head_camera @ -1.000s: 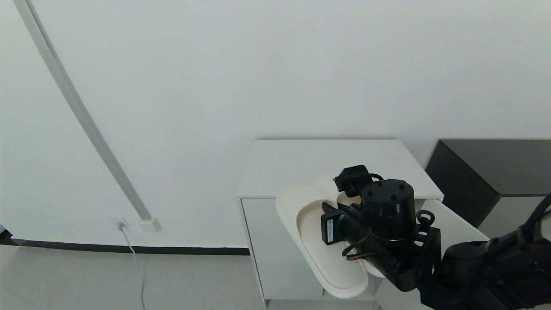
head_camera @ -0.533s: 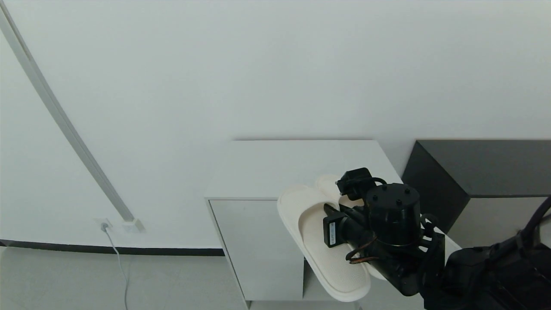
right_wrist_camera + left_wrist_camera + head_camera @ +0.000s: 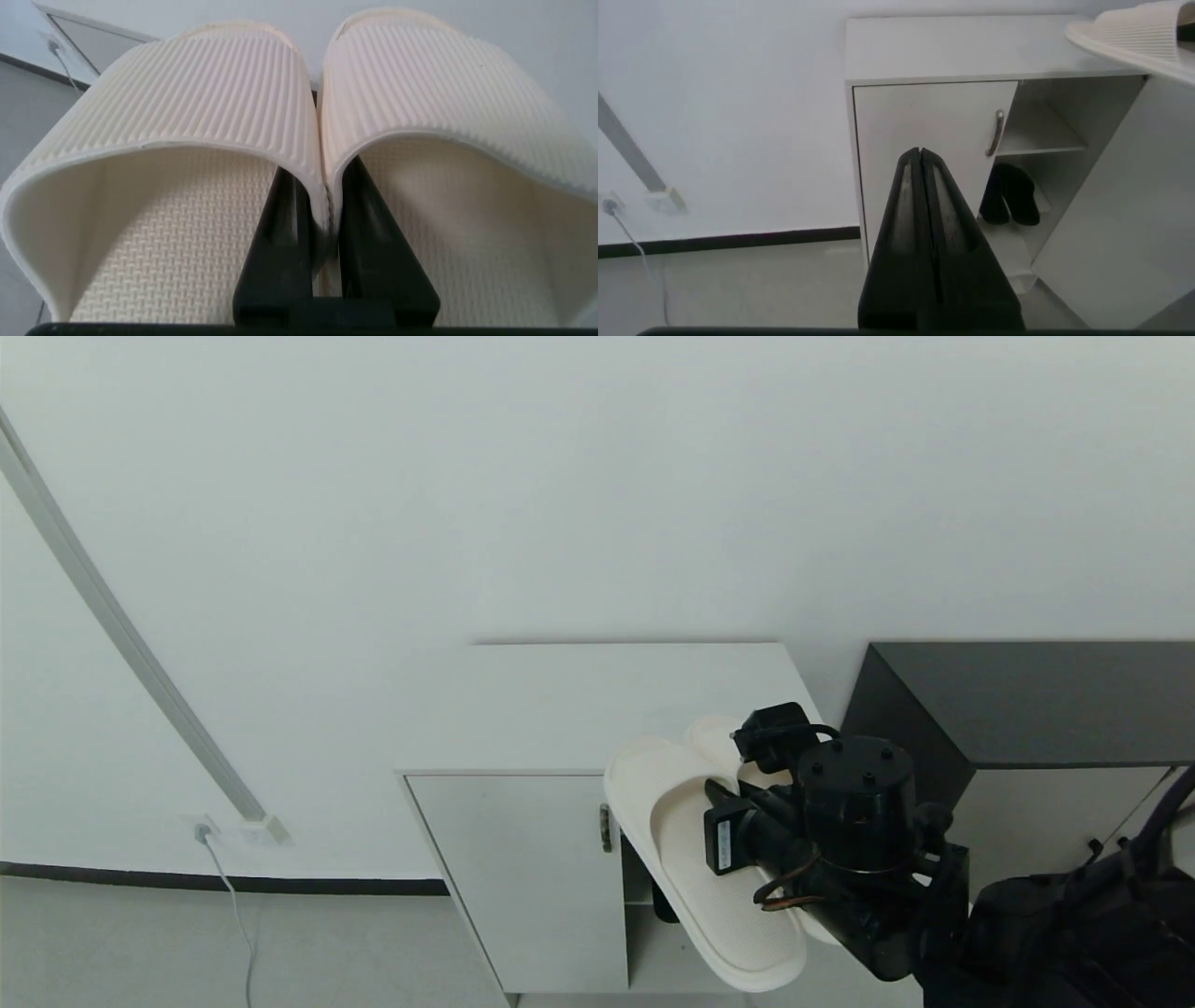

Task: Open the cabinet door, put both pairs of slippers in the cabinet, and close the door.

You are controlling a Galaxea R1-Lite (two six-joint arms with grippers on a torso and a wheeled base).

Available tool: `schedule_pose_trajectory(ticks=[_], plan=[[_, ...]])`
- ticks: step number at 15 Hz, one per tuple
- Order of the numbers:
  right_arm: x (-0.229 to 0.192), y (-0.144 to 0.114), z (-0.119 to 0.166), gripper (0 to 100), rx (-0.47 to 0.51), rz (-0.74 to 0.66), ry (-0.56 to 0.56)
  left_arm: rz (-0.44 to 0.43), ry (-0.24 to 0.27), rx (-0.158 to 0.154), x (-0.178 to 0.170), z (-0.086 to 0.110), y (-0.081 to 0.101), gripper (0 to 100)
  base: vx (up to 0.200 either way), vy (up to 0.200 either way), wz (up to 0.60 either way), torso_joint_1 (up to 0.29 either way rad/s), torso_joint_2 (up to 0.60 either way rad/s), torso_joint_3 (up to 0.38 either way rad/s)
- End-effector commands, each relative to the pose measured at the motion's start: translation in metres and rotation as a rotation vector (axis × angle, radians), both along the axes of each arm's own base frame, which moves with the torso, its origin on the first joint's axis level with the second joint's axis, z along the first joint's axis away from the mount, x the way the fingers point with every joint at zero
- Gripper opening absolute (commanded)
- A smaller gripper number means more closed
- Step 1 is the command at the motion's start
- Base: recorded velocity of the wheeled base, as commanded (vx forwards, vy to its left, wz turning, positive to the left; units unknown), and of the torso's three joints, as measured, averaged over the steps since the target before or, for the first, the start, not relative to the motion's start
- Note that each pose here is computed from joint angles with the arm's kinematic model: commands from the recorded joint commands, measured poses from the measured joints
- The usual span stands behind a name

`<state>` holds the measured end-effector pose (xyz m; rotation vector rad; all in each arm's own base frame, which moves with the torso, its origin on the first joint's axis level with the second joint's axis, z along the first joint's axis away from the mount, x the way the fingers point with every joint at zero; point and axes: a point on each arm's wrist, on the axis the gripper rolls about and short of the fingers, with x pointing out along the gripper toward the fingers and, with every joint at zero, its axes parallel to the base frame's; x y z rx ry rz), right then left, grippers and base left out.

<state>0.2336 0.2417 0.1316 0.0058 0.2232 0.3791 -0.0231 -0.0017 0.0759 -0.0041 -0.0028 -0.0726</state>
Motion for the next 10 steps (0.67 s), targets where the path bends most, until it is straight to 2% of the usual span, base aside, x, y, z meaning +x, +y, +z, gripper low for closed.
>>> schedule_pose_trajectory(ticks=[1, 6, 7, 10], plan=[[0.0015, -0.0010, -0.0025, 0, -0.007, -0.004, 0.006, 0.000, 0.001, 0.000, 0.0001, 0.0000, 0.0000, 0, 0.000, 0.000, 0.00, 0.000, 0.00, 0.000], [0.0051, -0.0054, -0.0116, 0, -0.051, -0.015, 0.015, -0.001, 0.000, 0.000, 0.0001, 0.0001, 0.0000, 0, 0.000, 0.000, 0.00, 0.000, 0.00, 0.000], [0.0046, -0.0059, -0.0115, 0, -0.043, -0.013, 0.006, -0.001, 0.000, 0.000, 0.0001, 0.0001, 0.0000, 0, 0.000, 0.000, -0.60, 0.002, 0.01, -0.002], [0.0052, -0.0060, -0.0122, 0, -0.039, -0.011, -0.010, -0.001, 0.001, 0.000, 0.0001, 0.0000, 0.0000, 0, 0.000, 0.000, 0.00, 0.000, 0.00, 0.000]])
